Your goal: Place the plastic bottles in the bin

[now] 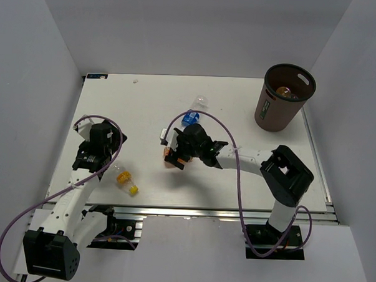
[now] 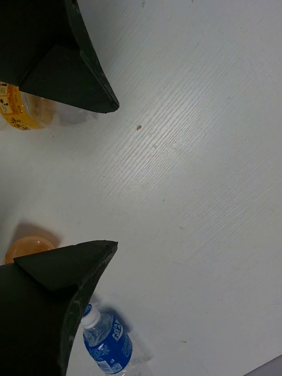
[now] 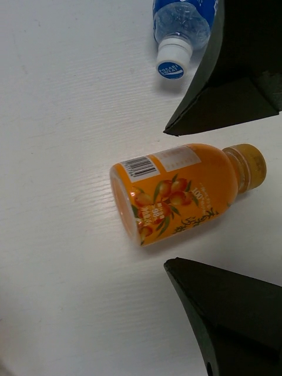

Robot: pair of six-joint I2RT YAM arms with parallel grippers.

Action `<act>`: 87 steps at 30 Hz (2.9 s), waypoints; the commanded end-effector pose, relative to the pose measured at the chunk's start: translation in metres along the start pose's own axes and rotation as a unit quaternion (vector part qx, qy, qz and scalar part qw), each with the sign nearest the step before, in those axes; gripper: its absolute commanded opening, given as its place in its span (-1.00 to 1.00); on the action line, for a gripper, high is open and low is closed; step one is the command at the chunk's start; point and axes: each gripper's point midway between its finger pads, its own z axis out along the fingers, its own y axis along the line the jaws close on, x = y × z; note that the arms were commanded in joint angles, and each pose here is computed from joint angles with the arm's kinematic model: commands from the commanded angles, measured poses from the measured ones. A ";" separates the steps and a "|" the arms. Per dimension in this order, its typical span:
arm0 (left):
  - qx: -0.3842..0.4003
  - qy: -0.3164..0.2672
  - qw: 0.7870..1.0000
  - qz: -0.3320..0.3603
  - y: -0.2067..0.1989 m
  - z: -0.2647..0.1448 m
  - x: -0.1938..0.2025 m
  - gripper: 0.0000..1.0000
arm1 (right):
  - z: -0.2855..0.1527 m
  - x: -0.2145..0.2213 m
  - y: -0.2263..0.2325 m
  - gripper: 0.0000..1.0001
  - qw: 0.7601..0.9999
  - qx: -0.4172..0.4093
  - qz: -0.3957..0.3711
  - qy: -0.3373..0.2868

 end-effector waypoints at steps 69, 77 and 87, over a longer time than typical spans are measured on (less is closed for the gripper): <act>0.106 0.015 0.994 0.001 -0.046 0.006 0.002 0.96 | -0.385 0.054 -0.398 0.79 0.790 0.515 0.289 -0.161; 0.121 0.014 0.993 -0.004 -0.053 0.005 0.000 0.96 | -0.372 0.027 -0.368 0.79 0.833 0.443 0.284 -0.169; 0.222 0.017 0.975 0.002 -0.119 0.002 -0.004 0.96 | -0.314 -0.047 -0.266 0.79 0.904 0.356 0.187 -0.146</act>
